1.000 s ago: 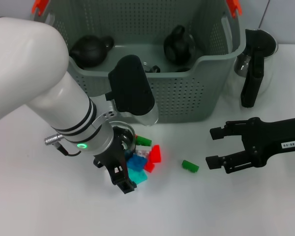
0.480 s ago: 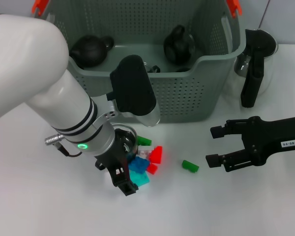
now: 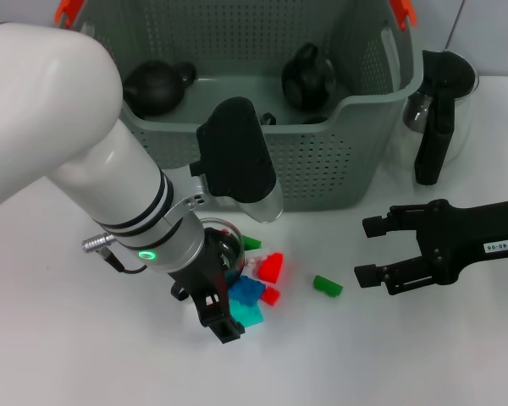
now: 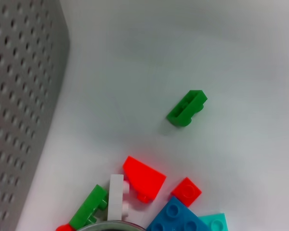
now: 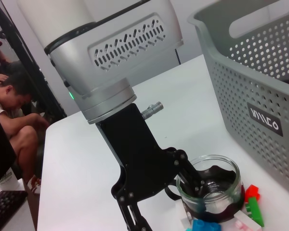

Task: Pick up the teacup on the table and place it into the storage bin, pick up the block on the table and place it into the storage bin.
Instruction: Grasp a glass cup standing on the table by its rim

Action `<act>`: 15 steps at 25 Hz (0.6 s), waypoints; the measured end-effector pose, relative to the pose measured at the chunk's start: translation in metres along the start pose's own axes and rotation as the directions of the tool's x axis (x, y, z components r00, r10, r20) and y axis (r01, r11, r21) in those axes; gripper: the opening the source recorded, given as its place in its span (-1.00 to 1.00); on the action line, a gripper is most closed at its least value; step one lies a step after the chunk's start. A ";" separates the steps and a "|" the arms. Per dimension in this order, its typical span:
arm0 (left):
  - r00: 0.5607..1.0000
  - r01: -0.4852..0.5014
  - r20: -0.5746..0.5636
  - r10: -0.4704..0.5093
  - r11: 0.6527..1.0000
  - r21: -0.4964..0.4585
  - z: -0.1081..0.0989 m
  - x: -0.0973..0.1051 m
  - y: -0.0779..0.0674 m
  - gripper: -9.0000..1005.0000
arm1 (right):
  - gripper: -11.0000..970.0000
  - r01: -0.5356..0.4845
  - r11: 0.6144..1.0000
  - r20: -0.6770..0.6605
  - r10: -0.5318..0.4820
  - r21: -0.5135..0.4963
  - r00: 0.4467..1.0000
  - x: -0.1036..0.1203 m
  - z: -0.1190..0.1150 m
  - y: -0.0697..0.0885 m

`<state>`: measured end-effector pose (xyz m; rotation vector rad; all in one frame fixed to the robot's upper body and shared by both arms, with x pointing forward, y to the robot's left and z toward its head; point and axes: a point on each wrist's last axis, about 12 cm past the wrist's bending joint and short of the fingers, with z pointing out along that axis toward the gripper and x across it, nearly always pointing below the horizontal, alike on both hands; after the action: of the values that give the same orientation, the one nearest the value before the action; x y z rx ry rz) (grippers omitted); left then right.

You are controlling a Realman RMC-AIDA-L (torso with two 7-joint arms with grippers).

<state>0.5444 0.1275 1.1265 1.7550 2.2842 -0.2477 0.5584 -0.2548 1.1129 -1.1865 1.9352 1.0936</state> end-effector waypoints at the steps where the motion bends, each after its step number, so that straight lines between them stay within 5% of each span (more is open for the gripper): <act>1: 1.000 -0.001 0.000 0.001 1.000 0.000 0.000 0.000 0.000 0.34 | 0.95 0.000 1.000 0.000 0.000 0.000 1.000 0.000 0.000 0.000; 15: 1.000 -0.012 -0.012 0.012 1.000 -0.010 0.002 0.000 0.004 0.26 | 0.95 0.002 1.000 0.010 -0.002 0.004 1.000 -0.002 -0.001 -0.001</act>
<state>0.5479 0.1284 1.1248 1.7692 2.2788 -0.2234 0.5600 -0.2548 1.1147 -1.1780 1.9279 1.0921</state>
